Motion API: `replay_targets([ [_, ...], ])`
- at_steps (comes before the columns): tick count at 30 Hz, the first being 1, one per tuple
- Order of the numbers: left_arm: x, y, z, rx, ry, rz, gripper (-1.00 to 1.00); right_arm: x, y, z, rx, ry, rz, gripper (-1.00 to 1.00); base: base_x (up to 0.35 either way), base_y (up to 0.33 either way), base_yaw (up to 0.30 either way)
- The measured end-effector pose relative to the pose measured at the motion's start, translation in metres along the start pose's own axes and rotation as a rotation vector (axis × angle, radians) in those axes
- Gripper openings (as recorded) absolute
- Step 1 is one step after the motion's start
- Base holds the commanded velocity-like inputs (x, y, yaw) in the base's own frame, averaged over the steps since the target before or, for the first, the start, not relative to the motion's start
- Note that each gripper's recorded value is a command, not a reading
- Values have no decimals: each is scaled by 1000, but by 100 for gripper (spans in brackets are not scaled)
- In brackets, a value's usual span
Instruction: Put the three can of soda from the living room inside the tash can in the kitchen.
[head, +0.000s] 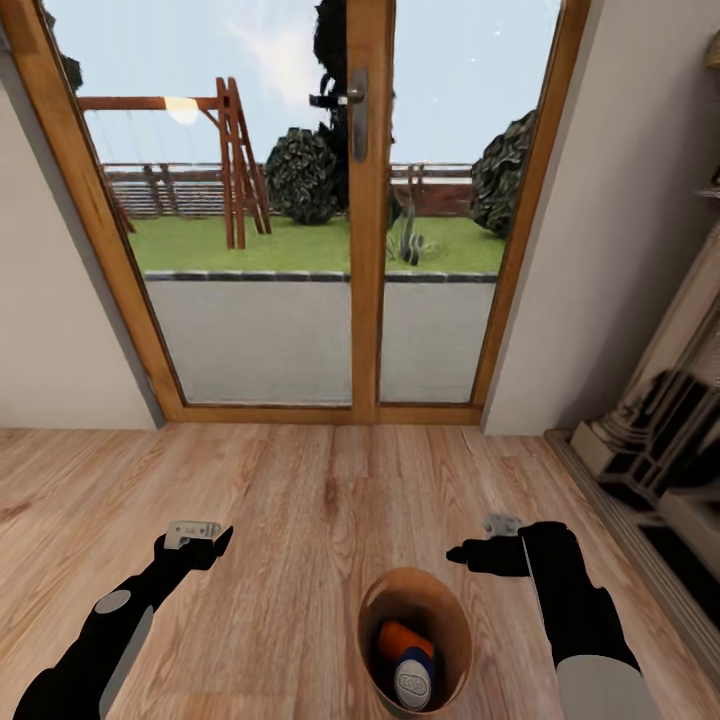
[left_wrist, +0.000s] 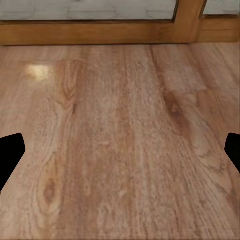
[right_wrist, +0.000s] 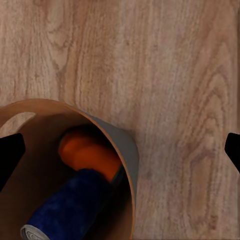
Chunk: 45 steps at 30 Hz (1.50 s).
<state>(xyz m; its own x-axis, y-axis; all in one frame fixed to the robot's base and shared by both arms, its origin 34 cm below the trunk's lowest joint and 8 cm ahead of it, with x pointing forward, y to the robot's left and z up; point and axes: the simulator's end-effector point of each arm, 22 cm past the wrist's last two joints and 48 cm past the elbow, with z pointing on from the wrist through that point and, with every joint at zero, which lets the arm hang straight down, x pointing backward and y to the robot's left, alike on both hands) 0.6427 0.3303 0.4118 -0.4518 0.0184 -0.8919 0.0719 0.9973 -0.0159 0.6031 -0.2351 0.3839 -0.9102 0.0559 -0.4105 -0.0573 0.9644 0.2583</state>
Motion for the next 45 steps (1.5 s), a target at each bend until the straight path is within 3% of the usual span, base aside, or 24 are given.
replay_targets([
  [23, -50, -1, -20, -1, -87, 6, 100, -34, 13, -43, -8, -114, -37, 100, 0, 0, 0],
  [24, -45, 0, -20, -5, -61, 2, 100, -43, 14, -51, -5, -151, -51, 100, 0, 0, 0],
  [28, -45, 2, -23, -11, -49, -5, 100, -72, 15, -77, 12, -264, -97, 100, 0, 0, 0],
  [32, -49, 2, -26, -13, -50, -7, 100, -90, 21, -98, 16, -335, -122, 100, 0, 0, 0],
  [45, -70, 3, -38, -17, -85, -8, 100, -107, 30, -132, 18, -413, -145, 100, 0, 0, 0],
])
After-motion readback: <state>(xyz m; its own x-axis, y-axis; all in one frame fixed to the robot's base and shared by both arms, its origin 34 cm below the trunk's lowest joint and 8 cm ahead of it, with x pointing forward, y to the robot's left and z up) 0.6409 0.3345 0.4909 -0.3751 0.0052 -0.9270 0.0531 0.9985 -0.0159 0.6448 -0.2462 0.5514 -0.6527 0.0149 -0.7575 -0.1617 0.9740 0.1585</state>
